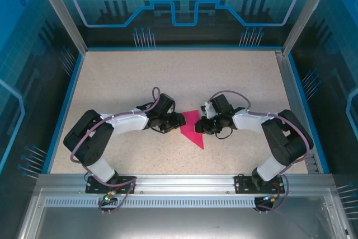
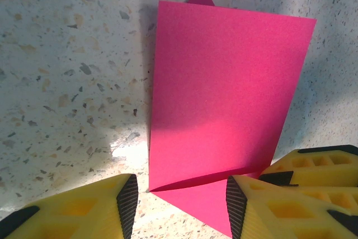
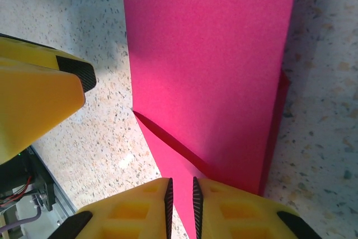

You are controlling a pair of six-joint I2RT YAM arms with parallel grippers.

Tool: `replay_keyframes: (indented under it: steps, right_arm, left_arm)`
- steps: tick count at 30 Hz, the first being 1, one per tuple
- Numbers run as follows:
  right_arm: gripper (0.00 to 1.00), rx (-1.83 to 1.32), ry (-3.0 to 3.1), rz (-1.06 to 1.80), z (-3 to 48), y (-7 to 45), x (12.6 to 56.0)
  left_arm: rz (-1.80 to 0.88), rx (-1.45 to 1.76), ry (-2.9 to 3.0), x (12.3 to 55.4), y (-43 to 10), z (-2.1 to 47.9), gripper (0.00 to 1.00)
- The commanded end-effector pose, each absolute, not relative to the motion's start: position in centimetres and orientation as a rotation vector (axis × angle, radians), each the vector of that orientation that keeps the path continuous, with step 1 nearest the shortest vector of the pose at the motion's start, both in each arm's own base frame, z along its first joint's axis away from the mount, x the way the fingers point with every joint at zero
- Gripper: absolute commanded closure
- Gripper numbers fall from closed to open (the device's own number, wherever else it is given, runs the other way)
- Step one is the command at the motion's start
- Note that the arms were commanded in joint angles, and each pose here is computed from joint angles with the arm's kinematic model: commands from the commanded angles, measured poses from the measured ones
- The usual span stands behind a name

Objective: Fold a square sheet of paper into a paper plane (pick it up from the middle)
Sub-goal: Fold the wing for the fifth time at the center of the table.

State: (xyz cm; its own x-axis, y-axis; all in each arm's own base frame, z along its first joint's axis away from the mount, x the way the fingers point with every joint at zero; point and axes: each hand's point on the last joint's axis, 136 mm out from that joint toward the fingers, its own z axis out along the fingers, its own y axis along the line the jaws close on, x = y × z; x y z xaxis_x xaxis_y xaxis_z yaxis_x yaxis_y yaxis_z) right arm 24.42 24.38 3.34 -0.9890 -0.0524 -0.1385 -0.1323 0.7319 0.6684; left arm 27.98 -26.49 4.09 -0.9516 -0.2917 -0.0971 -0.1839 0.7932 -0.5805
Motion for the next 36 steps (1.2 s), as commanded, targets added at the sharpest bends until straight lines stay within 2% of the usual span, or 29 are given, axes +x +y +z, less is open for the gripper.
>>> replay_keyframes:
  steps: [1,17,36]
  right_arm:
    - [0.80,-0.141,2.800,1.148,3.8,24.2,24.4]
    - [0.81,-0.022,2.880,1.101,-0.3,22.1,24.0]
    - [0.81,0.077,2.894,1.137,-2.1,21.0,23.5]
  left_arm:
    - [-0.907,-0.343,2.810,27.9,-27.3,4.5,0.50]
    - [-0.910,-0.340,2.821,27.7,-27.6,4.4,0.49]
    - [-0.978,-0.384,2.849,27.1,-29.2,3.3,0.48]
